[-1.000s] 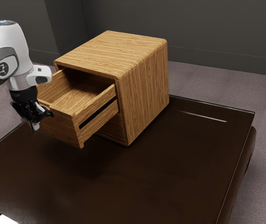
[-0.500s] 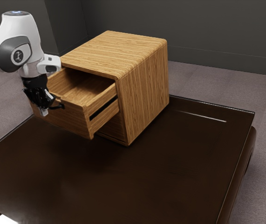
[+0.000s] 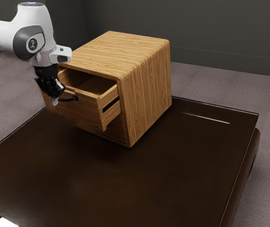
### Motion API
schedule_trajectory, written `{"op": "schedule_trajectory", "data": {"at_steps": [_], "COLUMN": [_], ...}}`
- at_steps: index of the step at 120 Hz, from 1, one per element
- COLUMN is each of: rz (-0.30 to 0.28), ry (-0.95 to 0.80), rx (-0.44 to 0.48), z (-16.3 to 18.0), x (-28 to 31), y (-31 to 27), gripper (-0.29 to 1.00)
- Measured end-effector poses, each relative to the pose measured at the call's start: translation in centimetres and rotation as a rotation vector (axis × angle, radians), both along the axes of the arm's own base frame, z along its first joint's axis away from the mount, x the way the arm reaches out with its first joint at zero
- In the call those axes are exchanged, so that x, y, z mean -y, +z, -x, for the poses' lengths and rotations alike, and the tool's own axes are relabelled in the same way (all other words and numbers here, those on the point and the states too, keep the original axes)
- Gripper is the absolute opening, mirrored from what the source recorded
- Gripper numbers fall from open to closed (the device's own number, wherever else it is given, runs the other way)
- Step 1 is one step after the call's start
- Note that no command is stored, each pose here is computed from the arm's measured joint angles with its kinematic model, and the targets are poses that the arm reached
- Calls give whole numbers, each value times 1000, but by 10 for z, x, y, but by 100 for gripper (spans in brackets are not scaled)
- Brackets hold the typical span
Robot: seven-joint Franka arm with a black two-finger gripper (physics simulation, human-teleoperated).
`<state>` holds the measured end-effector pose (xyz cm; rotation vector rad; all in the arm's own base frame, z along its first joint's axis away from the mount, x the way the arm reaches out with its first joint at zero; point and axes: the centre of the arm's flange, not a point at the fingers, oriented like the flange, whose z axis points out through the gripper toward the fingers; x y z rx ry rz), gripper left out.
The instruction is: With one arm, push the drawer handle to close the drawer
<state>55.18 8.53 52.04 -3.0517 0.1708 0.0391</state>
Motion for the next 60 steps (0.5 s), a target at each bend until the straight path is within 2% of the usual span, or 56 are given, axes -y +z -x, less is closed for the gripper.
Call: {"op": "schedule_trajectory", "data": {"at_steps": [34, 60], "rz": [6, 7], "ry": [-20, -36], "rx": [-1, 44], "z": [-35, -55], "x": [-3, -2], "y": [-4, -5], "gripper": [-8, -8]}}
